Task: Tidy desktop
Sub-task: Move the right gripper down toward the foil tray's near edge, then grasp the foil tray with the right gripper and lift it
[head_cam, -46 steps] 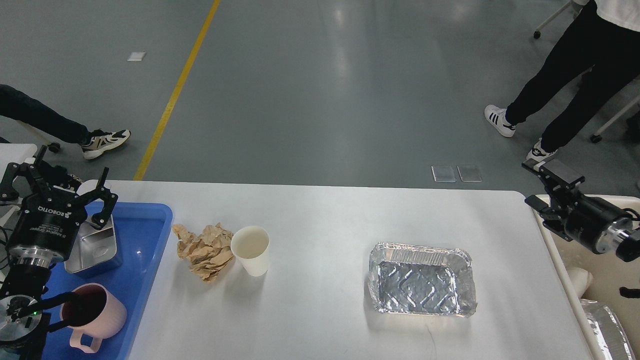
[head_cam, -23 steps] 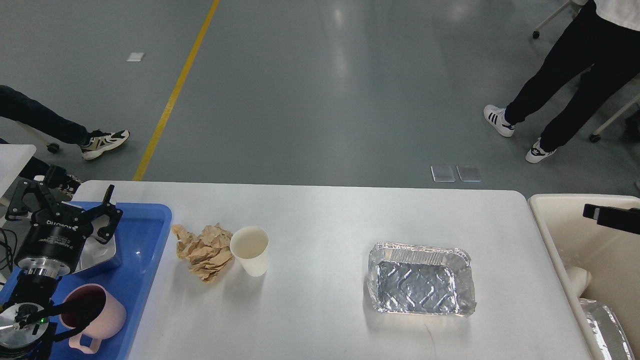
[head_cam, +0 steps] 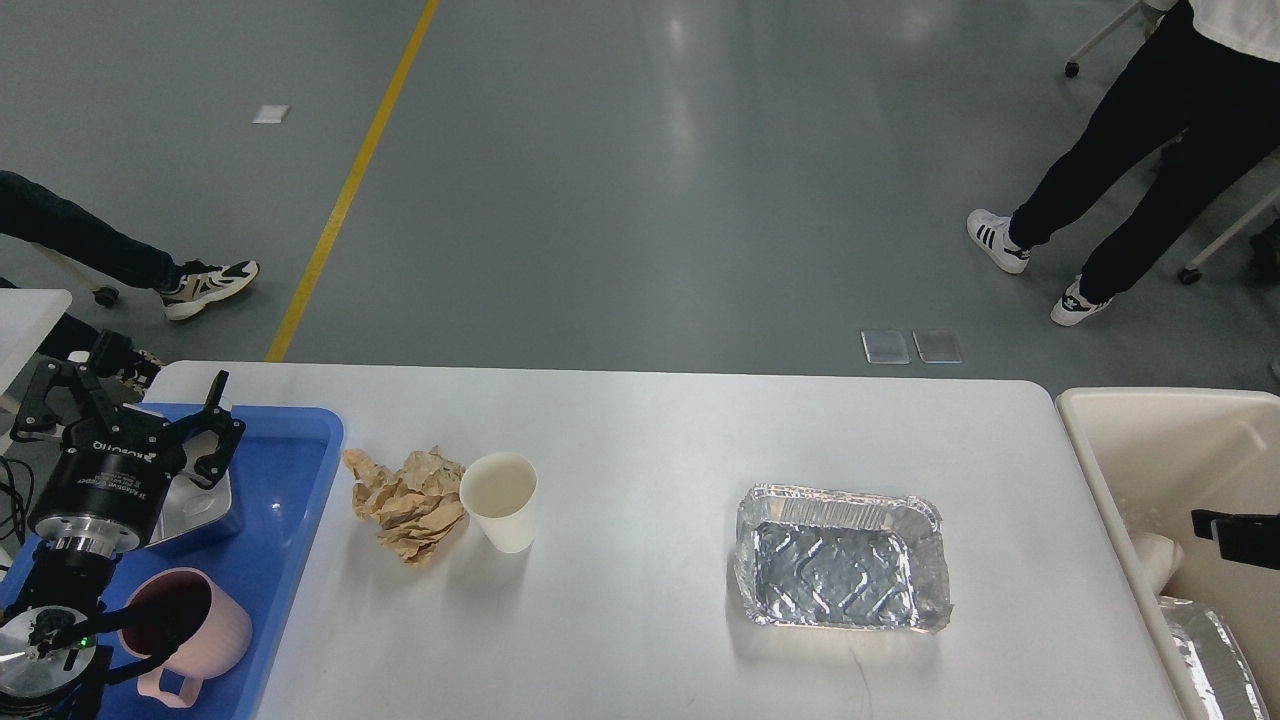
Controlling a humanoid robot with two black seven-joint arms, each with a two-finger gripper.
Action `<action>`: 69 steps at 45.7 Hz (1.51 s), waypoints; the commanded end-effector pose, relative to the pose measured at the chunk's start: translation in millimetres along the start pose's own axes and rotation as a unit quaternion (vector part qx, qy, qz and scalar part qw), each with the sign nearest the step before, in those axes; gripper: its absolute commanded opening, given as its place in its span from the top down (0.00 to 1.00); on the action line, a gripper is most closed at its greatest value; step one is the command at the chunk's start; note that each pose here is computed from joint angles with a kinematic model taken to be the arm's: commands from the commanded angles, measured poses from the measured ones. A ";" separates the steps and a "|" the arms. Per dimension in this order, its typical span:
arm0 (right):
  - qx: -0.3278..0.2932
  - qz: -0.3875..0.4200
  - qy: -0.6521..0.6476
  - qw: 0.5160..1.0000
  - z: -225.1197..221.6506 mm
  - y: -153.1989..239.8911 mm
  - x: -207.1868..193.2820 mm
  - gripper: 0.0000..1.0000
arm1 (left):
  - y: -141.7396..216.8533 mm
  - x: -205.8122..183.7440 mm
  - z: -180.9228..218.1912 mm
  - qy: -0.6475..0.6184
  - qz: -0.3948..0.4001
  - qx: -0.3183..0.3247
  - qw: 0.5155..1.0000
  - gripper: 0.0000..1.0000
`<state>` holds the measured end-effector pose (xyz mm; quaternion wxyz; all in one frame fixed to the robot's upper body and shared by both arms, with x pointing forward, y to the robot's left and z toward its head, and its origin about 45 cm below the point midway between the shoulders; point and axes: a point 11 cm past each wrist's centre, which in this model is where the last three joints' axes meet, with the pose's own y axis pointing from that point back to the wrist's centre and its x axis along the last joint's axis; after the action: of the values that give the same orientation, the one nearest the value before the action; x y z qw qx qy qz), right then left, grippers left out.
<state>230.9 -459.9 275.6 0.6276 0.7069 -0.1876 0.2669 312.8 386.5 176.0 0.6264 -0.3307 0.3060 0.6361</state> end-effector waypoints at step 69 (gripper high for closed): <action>0.124 -0.090 -0.110 0.982 -102.6 -190.9 -70.8 0.00 | -1.3 -3.0 -25.7 -0.005 -0.001 0.045 0.999 0.03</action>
<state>275.1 -337.0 90.3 0.5319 0.8179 -0.1568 0.1532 315.2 364.2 163.5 0.6425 -0.3005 0.3308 0.6225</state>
